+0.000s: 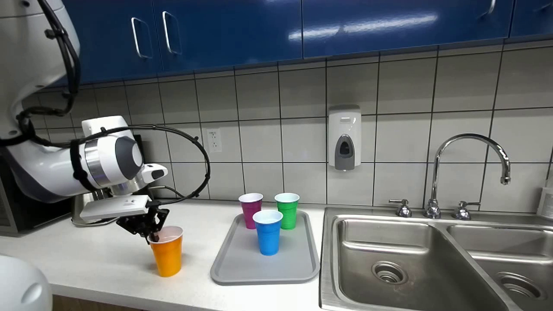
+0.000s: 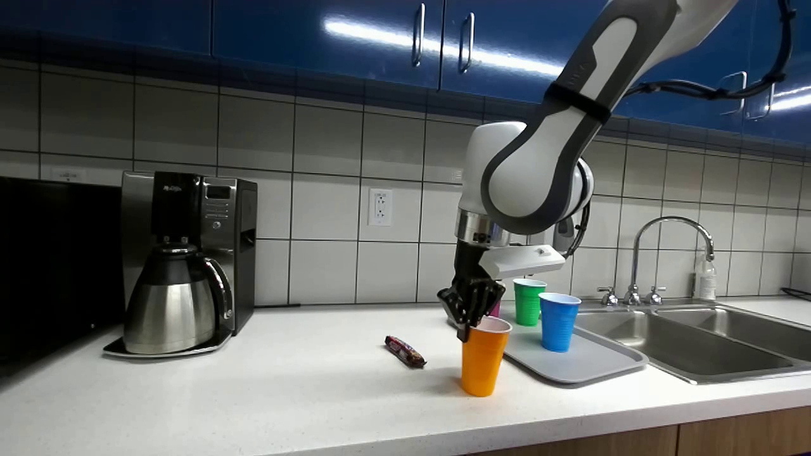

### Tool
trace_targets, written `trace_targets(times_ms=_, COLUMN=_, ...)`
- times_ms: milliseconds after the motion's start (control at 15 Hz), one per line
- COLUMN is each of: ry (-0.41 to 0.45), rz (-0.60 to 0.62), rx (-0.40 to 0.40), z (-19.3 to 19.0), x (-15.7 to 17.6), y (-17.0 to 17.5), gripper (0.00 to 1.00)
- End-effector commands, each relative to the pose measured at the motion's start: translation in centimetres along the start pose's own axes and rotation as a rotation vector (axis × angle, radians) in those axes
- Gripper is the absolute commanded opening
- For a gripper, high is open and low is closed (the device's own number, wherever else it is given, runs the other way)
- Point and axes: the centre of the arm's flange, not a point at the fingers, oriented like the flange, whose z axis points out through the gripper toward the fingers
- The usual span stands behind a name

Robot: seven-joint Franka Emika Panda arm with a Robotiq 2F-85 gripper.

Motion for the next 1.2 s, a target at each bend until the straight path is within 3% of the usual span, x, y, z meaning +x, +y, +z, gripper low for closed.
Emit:
trace_targets(times_ms=0, ry=0.005, rz=0.008, rx=-0.009, z=0.3, x=0.6, y=-0.7, gripper=0.46)
trace_targets(times_ms=467, ry=0.005, rz=0.013, rx=-0.004, z=0.2, x=0.6, y=-0.7, gripper=0.98)
trace_targets(times_ms=1133, ry=0.06, rz=0.065, rx=0.034, z=-2.1, x=0.6, y=-0.1, gripper=1.0)
